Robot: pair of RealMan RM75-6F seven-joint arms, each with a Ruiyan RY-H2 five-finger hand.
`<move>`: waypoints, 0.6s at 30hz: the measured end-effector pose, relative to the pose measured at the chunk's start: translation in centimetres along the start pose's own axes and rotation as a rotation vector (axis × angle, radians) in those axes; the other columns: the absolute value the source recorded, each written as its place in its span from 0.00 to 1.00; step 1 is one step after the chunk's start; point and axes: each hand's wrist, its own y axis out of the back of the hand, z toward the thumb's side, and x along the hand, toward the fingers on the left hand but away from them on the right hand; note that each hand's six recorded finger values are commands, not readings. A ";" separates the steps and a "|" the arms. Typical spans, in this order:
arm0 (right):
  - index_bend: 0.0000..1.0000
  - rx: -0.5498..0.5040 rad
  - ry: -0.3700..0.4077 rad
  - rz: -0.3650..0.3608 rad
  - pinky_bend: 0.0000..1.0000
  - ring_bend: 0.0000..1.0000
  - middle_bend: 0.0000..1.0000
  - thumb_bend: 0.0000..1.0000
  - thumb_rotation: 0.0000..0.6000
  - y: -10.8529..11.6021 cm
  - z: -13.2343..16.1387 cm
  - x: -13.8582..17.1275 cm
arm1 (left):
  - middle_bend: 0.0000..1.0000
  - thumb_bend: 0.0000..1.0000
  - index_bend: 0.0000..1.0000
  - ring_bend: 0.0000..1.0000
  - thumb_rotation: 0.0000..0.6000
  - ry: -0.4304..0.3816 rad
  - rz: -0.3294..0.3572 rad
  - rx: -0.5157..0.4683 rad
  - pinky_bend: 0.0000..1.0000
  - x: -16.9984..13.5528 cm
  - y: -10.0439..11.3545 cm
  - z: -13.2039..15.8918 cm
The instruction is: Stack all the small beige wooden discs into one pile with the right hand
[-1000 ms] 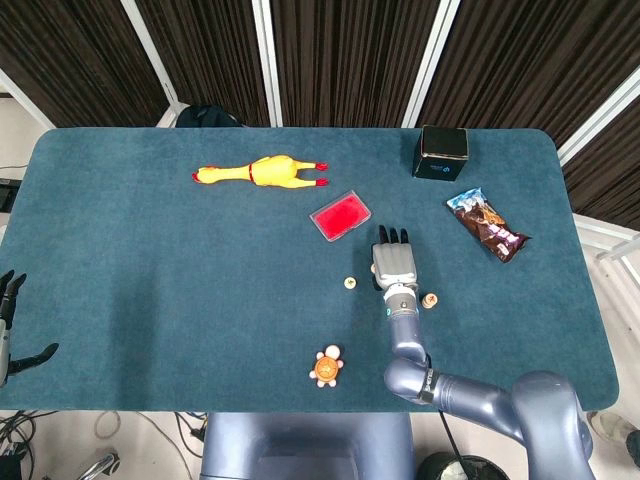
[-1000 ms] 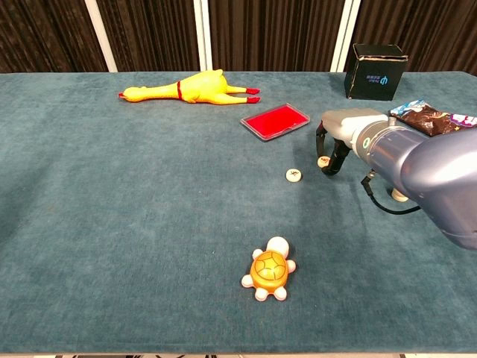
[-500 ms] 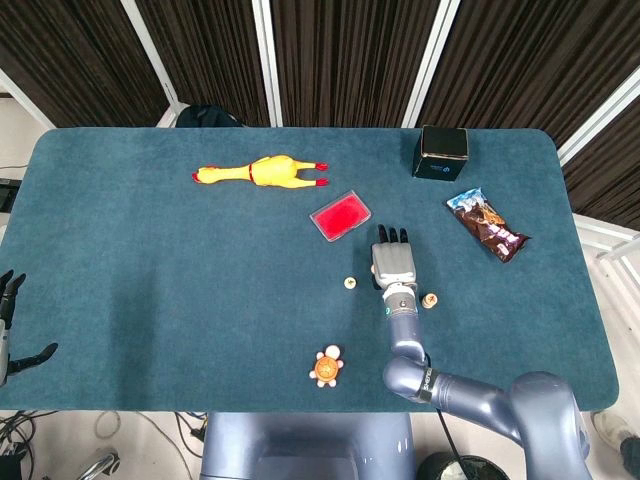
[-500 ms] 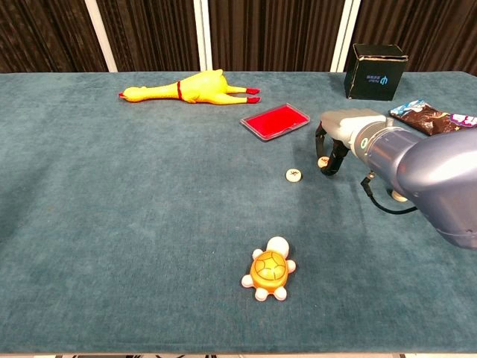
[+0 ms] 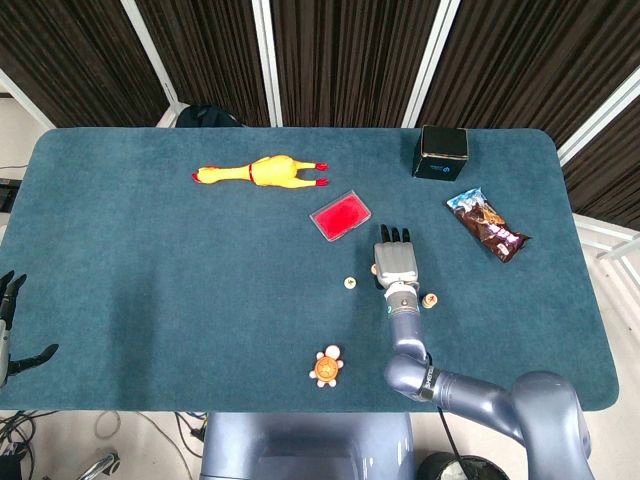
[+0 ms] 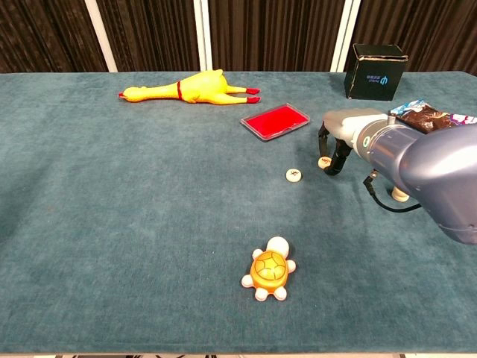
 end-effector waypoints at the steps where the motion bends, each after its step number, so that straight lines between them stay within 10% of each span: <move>1: 0.51 -0.002 0.001 -0.001 0.00 0.00 0.00 0.41 1.00 0.0 0.0 0.0 | 0.00 0.01 0.08 0.00 1.00 0.000 0.001 0.000 0.00 0.0 0.0 0.0; 18: 0.53 -0.006 0.031 -0.031 0.00 0.00 0.00 0.43 1.00 2.0 0.8 0.6 | 0.00 0.01 0.08 0.00 1.00 0.002 0.000 -0.004 0.00 0.0 0.0 -0.1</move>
